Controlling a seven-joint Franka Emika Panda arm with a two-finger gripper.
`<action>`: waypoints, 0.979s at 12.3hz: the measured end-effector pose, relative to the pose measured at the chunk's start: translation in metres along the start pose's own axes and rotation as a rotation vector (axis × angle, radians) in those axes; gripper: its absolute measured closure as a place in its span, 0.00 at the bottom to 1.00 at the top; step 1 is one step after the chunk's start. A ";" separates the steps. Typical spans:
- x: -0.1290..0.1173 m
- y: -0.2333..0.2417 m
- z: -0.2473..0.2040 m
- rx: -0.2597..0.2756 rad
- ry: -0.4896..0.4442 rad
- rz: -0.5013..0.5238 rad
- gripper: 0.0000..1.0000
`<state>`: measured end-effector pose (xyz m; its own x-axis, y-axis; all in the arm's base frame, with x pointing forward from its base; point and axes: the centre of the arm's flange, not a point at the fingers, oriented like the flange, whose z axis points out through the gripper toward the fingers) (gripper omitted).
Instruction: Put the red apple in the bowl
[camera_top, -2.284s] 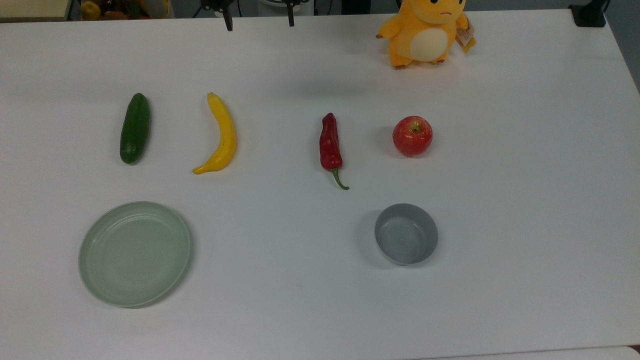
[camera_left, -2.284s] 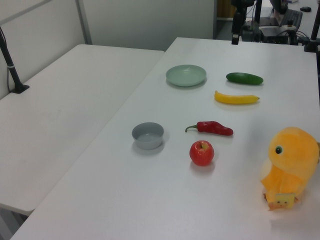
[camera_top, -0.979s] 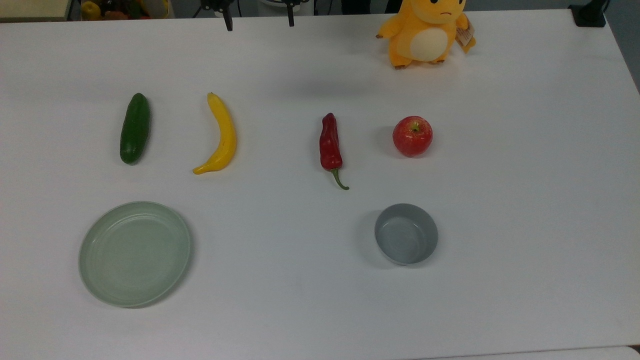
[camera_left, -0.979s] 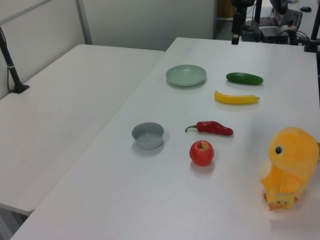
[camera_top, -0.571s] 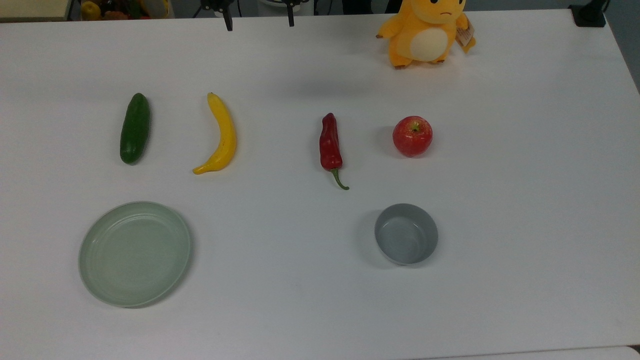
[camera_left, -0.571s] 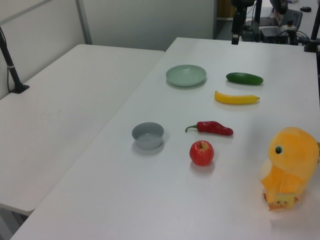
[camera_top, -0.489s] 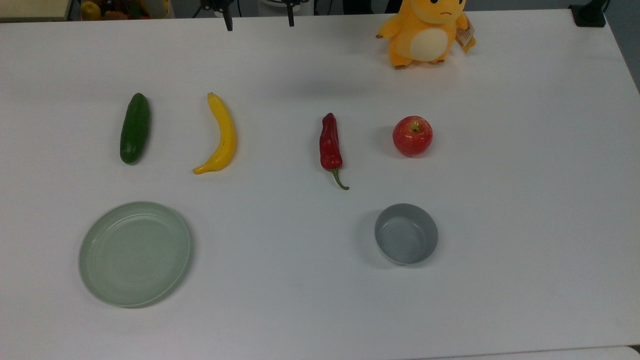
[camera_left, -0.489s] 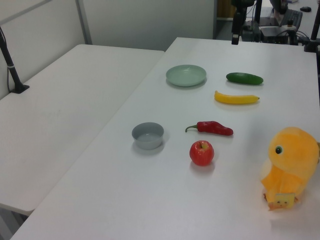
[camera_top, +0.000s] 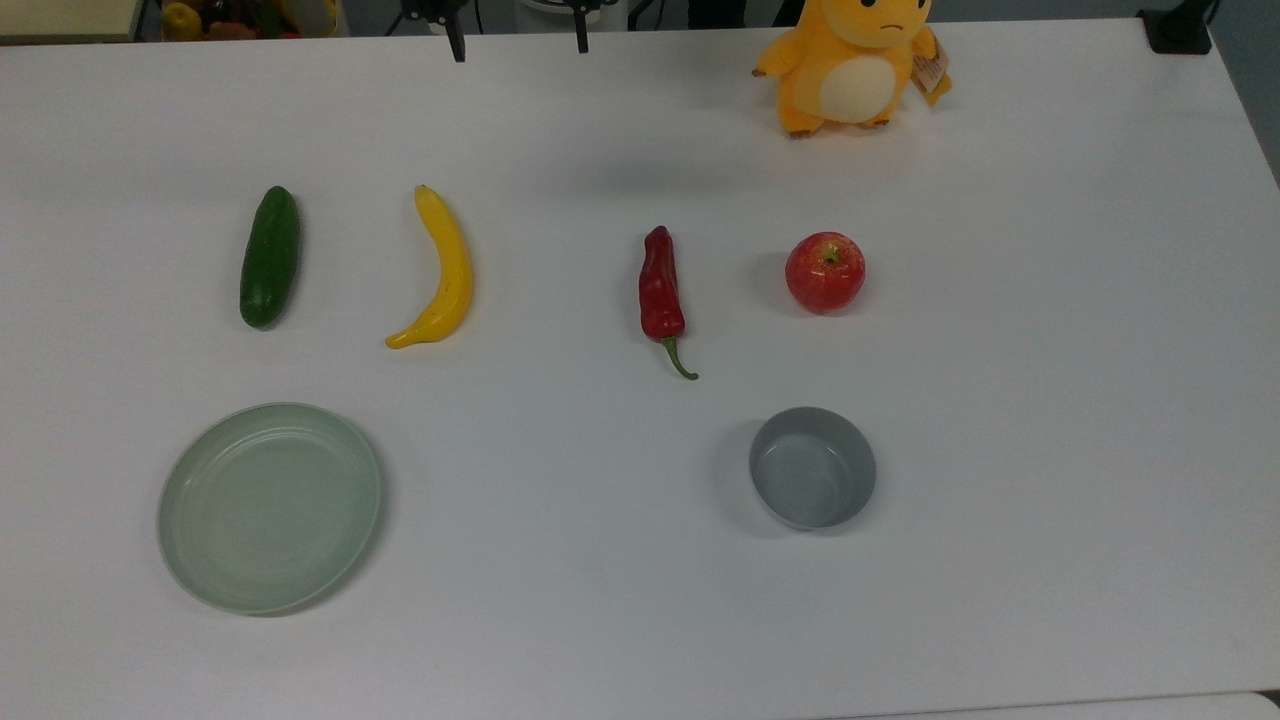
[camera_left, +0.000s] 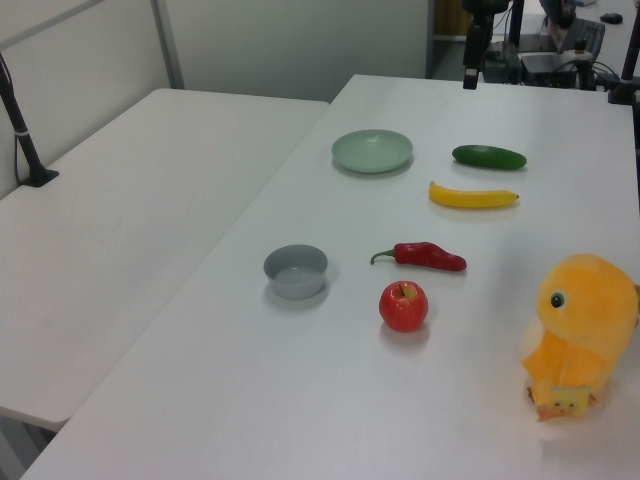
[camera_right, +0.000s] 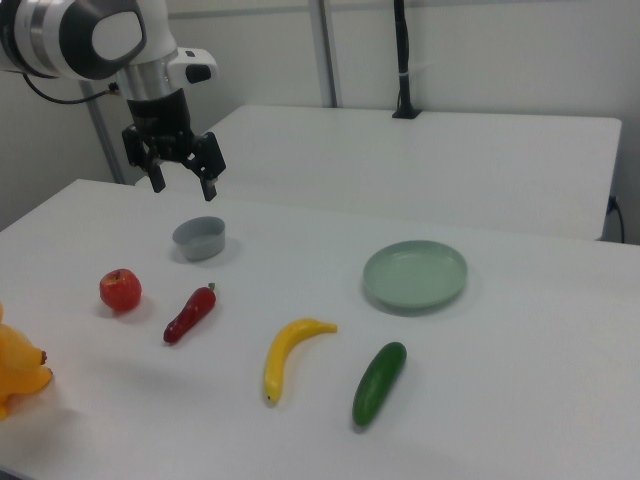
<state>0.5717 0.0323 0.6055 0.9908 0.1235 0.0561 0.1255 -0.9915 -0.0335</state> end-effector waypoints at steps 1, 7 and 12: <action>0.000 0.000 0.000 0.000 0.000 0.000 0.00; 0.000 0.002 0.000 0.000 0.000 0.003 0.00; 0.000 0.004 0.000 0.000 0.000 0.006 0.00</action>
<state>0.5719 0.0287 0.6056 0.9915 0.1172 0.0562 0.1192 -0.9923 -0.0335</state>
